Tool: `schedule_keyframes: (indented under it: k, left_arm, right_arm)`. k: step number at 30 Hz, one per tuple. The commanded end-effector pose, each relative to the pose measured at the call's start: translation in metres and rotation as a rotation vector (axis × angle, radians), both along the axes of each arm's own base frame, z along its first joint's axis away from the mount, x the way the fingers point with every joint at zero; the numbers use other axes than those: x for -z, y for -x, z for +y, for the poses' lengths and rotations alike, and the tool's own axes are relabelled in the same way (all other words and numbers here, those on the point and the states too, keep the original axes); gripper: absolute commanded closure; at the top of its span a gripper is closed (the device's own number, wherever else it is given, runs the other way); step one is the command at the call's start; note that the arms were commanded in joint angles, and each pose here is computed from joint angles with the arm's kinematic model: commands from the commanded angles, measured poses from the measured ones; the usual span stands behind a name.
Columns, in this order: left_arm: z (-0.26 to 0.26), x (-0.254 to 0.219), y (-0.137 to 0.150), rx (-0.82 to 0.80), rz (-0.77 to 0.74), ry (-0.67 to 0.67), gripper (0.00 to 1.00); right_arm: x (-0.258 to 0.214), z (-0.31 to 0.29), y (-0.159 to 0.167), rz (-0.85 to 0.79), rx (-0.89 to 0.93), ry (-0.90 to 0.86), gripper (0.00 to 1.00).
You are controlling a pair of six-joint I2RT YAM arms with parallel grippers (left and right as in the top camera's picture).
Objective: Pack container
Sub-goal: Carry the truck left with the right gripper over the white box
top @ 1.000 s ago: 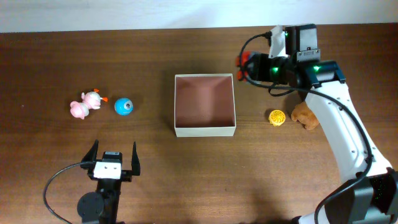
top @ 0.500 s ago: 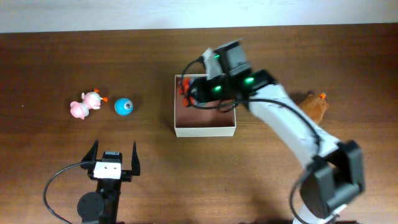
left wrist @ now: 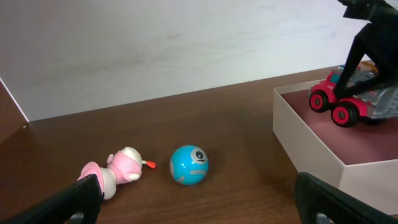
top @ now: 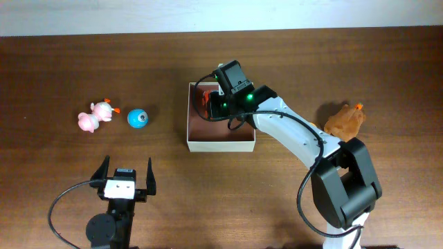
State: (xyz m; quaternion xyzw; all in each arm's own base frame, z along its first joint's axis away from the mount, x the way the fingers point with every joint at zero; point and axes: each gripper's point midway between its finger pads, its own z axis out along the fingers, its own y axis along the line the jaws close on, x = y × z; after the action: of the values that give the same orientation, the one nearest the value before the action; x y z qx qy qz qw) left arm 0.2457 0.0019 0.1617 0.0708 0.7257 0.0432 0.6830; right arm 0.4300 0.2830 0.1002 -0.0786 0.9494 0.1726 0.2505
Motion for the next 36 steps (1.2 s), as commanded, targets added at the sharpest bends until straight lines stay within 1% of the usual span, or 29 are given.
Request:
schedule_keyframes:
  k: [1,9,18,23,25,26,30,31,33,36]
  left_arm:
    - [0.000,0.002,0.000,0.000,0.000,-0.012,0.00]
    - [0.000,0.002,0.000,0.000,0.000,-0.012,0.00]
    - [0.000,0.002,0.000,0.000,0.000,-0.012,0.00]
    - [0.000,0.002,0.000,0.000,0.000,-0.012,0.00]
    - [0.000,0.002,0.000,0.000,0.000,-0.012,0.00]
    - [0.000,0.002,0.000,0.000,0.000,-0.012,0.00]
    - [0.000,0.002,0.000,0.000,0.000,-0.012,0.00]
    - [0.000,0.002,0.000,0.000,0.000,-0.012,0.00]
    - [0.000,0.002,0.000,0.000,0.000,-0.012,0.00]
    - [0.000,0.002,0.000,0.000,0.000,-0.012,0.00]
  right_arm:
    - [0.001,0.000,-0.007,-0.031,0.031,0.019,0.59]
    - [-0.002,0.020,-0.005,-0.071,0.000,-0.001,0.59]
    - [0.024,0.027,-0.003,-0.021,0.028,0.001,0.59]
    - [0.025,0.030,-0.006,-0.033,0.027,-0.009,0.58]
    - [0.022,0.032,-0.008,-0.046,0.027,-0.018,0.51]
    - [0.021,0.033,-0.009,-0.051,0.026,-0.023,0.45]
    - [0.019,0.036,-0.011,-0.061,0.013,-0.034,0.29]
    - [0.018,0.037,-0.010,-0.062,-0.002,-0.038,0.23]
    - [0.017,0.042,-0.008,-0.062,-0.034,-0.051,0.19]
    - [0.014,0.047,-0.005,-0.052,-0.058,-0.073,0.19]
